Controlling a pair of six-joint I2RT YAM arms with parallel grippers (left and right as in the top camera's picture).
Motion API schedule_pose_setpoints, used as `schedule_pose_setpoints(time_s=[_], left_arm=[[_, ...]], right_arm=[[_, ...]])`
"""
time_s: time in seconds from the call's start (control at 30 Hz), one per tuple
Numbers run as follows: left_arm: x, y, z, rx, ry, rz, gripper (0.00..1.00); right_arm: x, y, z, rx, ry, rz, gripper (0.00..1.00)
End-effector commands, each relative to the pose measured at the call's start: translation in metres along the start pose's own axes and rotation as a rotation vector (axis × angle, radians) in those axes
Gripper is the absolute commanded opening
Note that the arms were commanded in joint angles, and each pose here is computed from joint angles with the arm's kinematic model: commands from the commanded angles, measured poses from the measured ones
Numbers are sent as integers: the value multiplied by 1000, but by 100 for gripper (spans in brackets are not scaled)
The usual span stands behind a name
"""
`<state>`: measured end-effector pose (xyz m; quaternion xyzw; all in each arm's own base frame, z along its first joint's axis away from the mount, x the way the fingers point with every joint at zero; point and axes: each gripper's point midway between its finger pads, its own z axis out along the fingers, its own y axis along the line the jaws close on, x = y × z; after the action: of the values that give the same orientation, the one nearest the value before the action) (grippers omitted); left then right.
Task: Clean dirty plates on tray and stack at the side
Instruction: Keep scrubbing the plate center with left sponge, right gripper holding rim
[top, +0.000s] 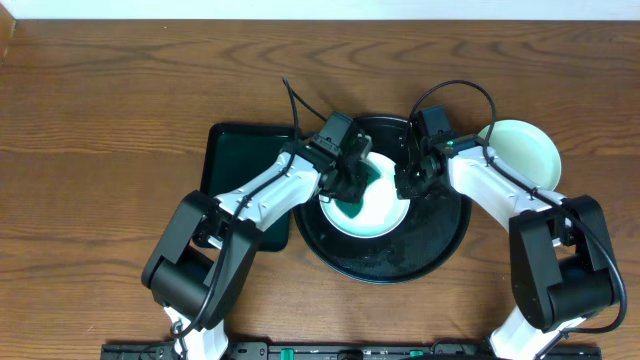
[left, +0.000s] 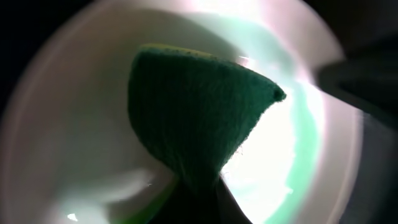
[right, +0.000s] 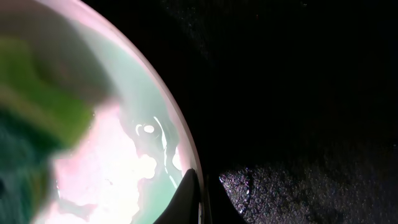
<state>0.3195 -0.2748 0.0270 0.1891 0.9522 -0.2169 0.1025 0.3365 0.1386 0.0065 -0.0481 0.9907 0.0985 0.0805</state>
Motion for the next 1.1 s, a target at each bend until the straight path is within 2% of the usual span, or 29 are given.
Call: schedule_pose_setpoints(time_s=[0.0, 0.1, 0.33, 0.63, 0.87, 1.07], left_arm=[[-9, -37, -18, 158, -20, 44, 8], [-21, -39, -34, 126, -87, 108, 7], [-36, 10, -38, -167, -170, 97, 7], [-43, 19, -14, -180, -182, 188, 8], [-40, 38, -18, -202, -161, 145, 8], [-20, 59, -22, -230, -73, 86, 7]], right_arm=[[7, 8, 3, -17, 16, -28, 1], [7, 8, 3, -17, 15, -28, 1], [7, 8, 3, -17, 16, -28, 1], [7, 8, 3, -17, 15, -28, 1], [6, 8, 2, -16, 15, -27, 1], [6, 8, 3, -17, 15, -28, 1]])
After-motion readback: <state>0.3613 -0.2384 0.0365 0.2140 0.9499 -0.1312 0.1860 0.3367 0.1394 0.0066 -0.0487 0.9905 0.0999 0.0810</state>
